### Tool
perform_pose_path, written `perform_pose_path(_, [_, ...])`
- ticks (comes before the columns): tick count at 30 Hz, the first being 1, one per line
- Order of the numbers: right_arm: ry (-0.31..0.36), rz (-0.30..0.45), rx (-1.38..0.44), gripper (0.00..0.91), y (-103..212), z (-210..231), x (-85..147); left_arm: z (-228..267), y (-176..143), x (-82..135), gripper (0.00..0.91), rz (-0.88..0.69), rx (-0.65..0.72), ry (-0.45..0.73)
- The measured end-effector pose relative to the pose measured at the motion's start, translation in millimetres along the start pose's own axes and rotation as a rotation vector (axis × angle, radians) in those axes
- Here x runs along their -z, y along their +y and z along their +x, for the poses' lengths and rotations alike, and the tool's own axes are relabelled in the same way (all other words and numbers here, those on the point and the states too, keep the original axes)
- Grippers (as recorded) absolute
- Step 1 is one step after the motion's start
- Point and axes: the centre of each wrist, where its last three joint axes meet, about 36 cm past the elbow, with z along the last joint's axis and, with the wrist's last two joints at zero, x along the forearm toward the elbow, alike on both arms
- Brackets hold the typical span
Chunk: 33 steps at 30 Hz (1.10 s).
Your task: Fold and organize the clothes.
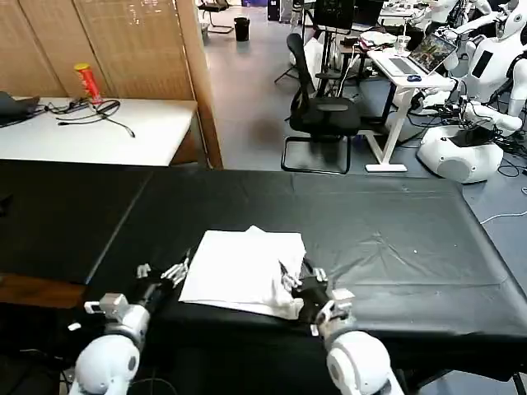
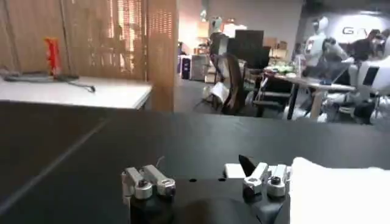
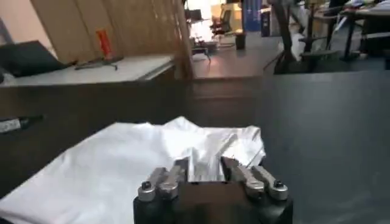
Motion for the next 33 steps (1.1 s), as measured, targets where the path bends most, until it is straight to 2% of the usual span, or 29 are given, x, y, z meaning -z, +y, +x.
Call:
perform_pose_path(14, [-0.033, -0.020, -0.050, 0.878, -6, 37, 9, -17, 3, -16, 0.858, 0.263, -0.096, 0.060])
perform_pose_path(18, [-0.032, -0.021, -0.056, 0.878, -6, 40, 9, -21, 7, -19, 0.712, 0.317, -0.102, 0.073])
perform_pose_path(22, [-0.036, -0.025, -0.060, 0.878, -5, 44, 9, -25, 6, -21, 0.644, 0.330, -0.106, 0.085])
perform_pose_path(23, [-0.038, -0.025, -0.061, 0.878, -5, 44, 10, -26, 6, -22, 0.536, 0.335, -0.108, 0.087])
perform_pose_path(24, [-0.039, -0.025, -0.062, 0.878, -6, 45, 10, -27, 6, -22, 0.371, 0.341, -0.111, 0.089])
perform_pose_path(28, [-0.041, -0.025, -0.068, 0.878, -7, 47, 11, -31, 7, -22, 0.000, 0.367, -0.114, 0.100])
perform_pose_path(33, [-0.043, -0.029, -0.071, 0.878, -6, 47, 10, -34, 10, -21, 0.000, 0.432, -0.125, 0.112])
